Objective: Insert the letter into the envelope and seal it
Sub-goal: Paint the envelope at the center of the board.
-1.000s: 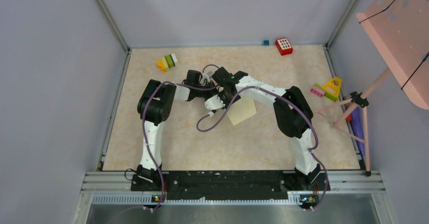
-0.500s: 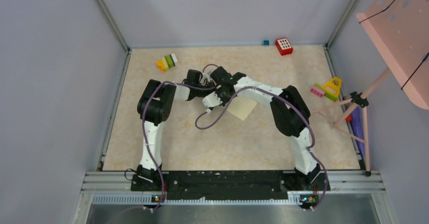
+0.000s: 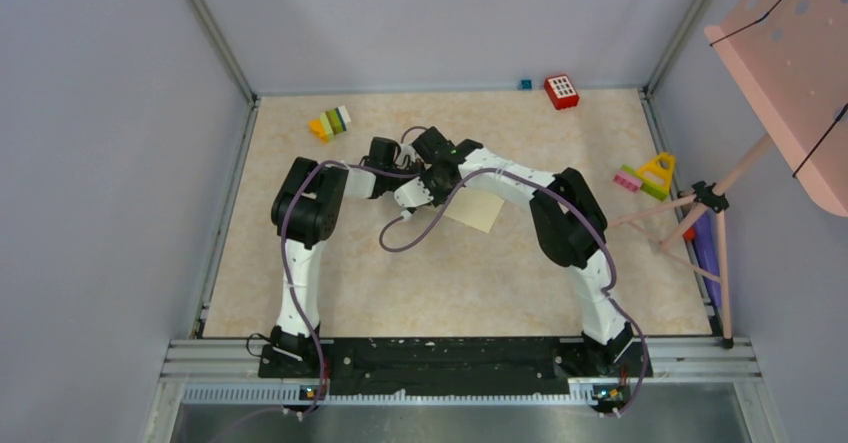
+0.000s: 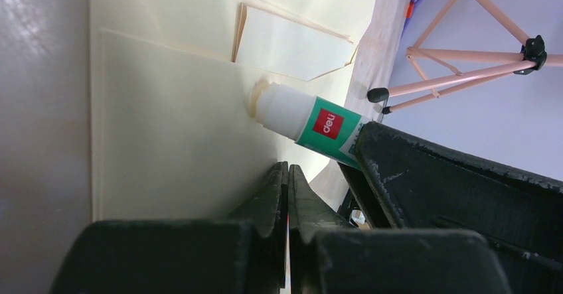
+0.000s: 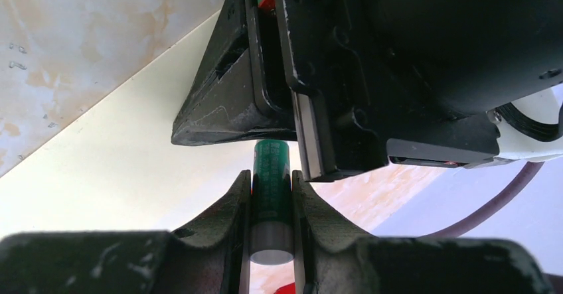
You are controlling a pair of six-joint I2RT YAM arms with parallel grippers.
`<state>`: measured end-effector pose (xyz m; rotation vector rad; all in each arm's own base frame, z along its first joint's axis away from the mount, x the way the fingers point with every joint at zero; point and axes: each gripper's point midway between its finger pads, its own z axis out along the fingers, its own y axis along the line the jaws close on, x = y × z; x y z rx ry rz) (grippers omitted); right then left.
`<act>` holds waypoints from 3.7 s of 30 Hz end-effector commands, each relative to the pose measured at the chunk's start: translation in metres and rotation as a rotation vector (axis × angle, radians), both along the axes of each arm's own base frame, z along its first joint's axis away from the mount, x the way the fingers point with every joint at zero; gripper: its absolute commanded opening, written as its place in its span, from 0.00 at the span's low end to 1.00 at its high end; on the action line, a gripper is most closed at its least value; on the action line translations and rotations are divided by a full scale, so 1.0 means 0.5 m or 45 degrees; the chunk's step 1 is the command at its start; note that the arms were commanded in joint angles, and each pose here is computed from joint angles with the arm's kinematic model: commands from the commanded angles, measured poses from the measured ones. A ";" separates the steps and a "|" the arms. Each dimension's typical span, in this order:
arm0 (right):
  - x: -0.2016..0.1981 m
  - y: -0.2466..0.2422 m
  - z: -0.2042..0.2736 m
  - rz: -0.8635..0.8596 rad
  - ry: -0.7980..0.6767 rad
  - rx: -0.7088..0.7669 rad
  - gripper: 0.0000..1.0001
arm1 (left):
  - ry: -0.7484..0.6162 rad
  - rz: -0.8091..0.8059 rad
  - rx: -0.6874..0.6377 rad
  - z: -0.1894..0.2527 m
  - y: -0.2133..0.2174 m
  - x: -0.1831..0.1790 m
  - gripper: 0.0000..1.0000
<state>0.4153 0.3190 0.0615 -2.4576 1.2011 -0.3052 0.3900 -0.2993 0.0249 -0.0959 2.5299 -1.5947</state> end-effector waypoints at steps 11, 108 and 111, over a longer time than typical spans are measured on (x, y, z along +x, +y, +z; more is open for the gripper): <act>-0.050 -0.078 0.010 -0.013 0.122 -0.075 0.00 | 0.020 0.098 0.191 -0.070 0.033 0.008 0.00; -0.119 -0.060 -0.009 0.063 0.229 -0.109 0.00 | -0.015 0.111 0.283 -0.076 0.043 0.021 0.00; -0.098 -0.071 -0.013 0.038 0.188 -0.134 0.00 | -0.017 0.112 0.283 -0.075 0.043 0.022 0.00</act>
